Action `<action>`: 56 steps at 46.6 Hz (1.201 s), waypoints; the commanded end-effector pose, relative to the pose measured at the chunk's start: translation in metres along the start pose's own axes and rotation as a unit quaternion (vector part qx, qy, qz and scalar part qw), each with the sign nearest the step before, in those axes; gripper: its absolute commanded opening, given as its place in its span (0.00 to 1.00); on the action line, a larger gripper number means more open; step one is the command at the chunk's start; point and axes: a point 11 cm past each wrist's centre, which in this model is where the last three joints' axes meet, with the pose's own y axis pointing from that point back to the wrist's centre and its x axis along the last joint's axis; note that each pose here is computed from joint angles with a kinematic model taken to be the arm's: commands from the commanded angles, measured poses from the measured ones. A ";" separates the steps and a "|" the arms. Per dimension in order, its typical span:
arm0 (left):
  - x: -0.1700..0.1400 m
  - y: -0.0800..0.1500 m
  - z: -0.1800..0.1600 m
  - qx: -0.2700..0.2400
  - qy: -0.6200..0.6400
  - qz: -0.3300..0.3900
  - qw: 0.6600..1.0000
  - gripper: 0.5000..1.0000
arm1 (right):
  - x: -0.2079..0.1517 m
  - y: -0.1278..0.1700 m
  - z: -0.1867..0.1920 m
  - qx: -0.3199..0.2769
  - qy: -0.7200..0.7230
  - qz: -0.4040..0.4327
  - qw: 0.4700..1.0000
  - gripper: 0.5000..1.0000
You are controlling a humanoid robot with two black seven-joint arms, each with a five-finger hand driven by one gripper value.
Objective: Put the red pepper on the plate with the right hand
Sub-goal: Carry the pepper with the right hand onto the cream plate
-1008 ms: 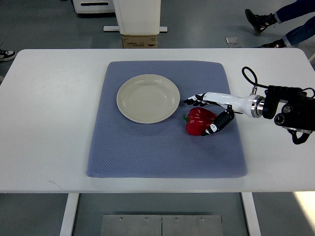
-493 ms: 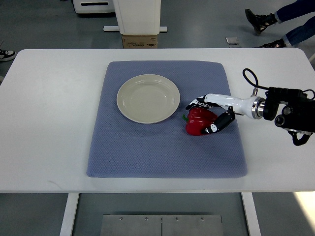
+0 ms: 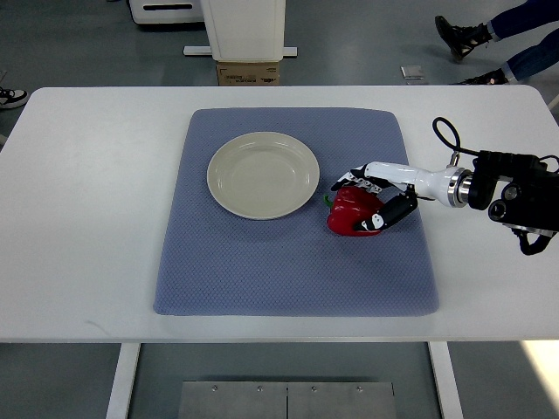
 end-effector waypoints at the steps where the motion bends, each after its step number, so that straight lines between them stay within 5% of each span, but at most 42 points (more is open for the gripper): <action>1: 0.000 0.000 0.000 0.000 0.000 0.000 1.000 1.00 | 0.005 0.000 -0.002 0.002 0.002 0.007 1.000 0.00; 29: 0.000 0.000 0.000 0.000 0.000 0.000 1.000 1.00 | 0.040 -0.041 -0.072 0.050 0.001 0.062 0.997 0.00; 56: 0.000 0.000 0.000 0.000 0.000 0.000 1.000 1.00 | 0.004 -0.114 -0.133 0.074 -0.008 0.051 0.996 0.00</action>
